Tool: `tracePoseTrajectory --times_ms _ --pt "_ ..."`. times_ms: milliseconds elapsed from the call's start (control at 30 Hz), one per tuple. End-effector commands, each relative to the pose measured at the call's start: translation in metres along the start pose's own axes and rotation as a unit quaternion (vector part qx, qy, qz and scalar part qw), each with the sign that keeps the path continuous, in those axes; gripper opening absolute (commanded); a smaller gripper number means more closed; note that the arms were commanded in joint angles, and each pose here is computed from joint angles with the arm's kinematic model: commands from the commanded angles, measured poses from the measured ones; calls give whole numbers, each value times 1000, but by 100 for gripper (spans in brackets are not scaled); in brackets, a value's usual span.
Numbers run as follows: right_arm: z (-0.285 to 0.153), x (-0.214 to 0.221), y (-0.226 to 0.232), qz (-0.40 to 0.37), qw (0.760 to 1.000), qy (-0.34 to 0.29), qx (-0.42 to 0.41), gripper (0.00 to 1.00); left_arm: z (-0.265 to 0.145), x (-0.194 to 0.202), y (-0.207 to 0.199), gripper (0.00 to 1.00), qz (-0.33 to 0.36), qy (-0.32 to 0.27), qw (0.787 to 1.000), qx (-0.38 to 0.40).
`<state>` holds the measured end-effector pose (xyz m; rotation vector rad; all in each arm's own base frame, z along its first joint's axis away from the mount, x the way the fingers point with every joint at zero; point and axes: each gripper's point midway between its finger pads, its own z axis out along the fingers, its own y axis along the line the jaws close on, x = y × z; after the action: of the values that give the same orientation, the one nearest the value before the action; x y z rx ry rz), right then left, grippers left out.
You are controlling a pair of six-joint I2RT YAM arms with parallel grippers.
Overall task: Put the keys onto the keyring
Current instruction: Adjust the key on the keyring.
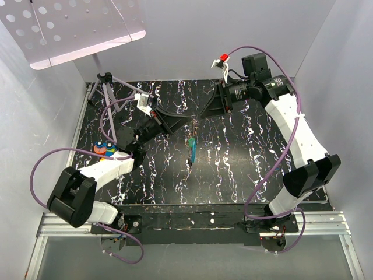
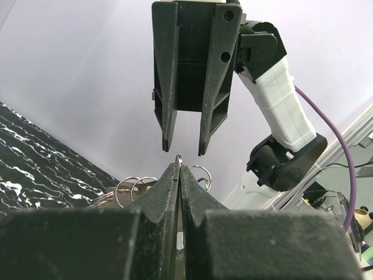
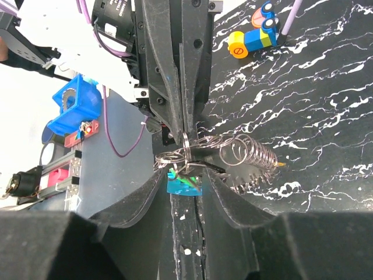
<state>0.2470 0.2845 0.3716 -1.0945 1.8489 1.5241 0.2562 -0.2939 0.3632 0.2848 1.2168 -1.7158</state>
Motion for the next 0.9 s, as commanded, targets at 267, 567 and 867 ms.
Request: tracePoseTrajectory --times_ms 267,567,867 --pt "12 -17 5 -28 999 -10 -15 39 4 -19 -30 0 25 -25 998 48" --pt "18 -12 8 -13 1000 -4 -23 28 5 -21 -30 0 25 -29 998 44" --pt "24 -8 13 -8 999 3 -40 25 4 -22 -27 0 23 -33 999 37"
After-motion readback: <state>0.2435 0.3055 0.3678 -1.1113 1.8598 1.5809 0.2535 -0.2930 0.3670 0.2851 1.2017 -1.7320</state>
